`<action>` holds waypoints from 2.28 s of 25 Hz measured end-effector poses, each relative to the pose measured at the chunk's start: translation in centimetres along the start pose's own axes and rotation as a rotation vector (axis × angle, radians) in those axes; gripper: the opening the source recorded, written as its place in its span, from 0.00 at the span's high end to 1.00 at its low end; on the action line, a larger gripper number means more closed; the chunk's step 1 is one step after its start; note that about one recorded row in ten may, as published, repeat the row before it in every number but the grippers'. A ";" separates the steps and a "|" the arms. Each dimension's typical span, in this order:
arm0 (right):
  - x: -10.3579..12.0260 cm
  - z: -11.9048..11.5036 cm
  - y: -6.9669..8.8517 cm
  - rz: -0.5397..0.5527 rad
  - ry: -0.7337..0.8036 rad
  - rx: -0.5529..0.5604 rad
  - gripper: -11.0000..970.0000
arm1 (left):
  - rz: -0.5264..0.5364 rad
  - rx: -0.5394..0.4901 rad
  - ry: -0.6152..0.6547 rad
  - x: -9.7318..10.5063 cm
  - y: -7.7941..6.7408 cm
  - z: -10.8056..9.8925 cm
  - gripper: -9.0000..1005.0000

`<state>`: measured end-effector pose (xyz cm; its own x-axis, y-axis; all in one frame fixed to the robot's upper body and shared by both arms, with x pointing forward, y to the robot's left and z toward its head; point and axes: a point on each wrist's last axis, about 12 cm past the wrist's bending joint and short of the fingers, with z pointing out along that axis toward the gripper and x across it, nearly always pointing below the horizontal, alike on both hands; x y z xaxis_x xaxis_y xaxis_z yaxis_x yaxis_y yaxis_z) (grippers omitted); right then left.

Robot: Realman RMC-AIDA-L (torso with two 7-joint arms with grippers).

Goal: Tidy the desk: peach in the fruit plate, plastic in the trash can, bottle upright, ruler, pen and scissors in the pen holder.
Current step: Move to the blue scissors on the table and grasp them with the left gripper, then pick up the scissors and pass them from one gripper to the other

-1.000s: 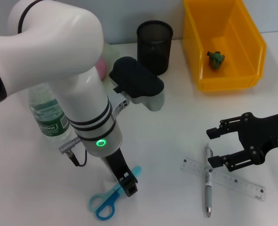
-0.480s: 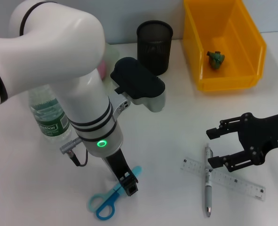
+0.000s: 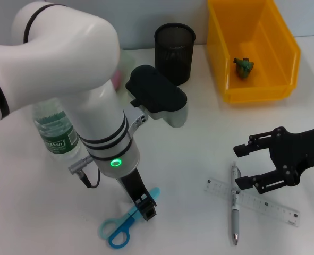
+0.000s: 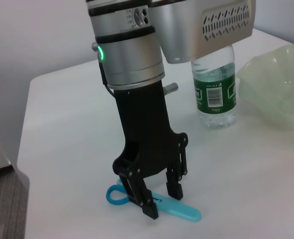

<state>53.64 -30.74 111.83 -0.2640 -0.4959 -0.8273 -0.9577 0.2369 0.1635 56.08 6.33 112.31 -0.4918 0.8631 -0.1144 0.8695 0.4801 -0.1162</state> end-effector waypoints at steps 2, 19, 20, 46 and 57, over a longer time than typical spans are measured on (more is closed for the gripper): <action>0.0 0.0 0.0 -0.003 0.001 0.000 0.29 | 0.008 -0.006 -0.001 0.0 -0.1 0.1 0.55; 0.0 -0.2 -0.1 -0.010 0.003 0.003 0.29 | 0.018 -0.021 -0.013 -0.2 -0.1 0.2 0.56; 0.0 -0.2 -0.1 -0.010 0.003 0.003 0.29 | 0.018 -0.022 -0.014 -0.2 -0.1 0.2 0.56; -0.3 -0.1 -0.3 -0.021 0.012 0.006 0.30 | 0.048 -0.036 -0.004 -0.3 -0.4 0.1 0.71; -0.5 -0.7 -0.5 -0.020 -0.004 0.022 0.30 | 0.025 0.028 -0.045 -0.6 -0.1 -2.1 0.78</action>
<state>54.18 -31.14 112.55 -0.2438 -0.4974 -0.8326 -0.9601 0.2450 0.1348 56.38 6.14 114.45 -0.4722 0.8666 -0.1616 0.8802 0.4535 -0.1399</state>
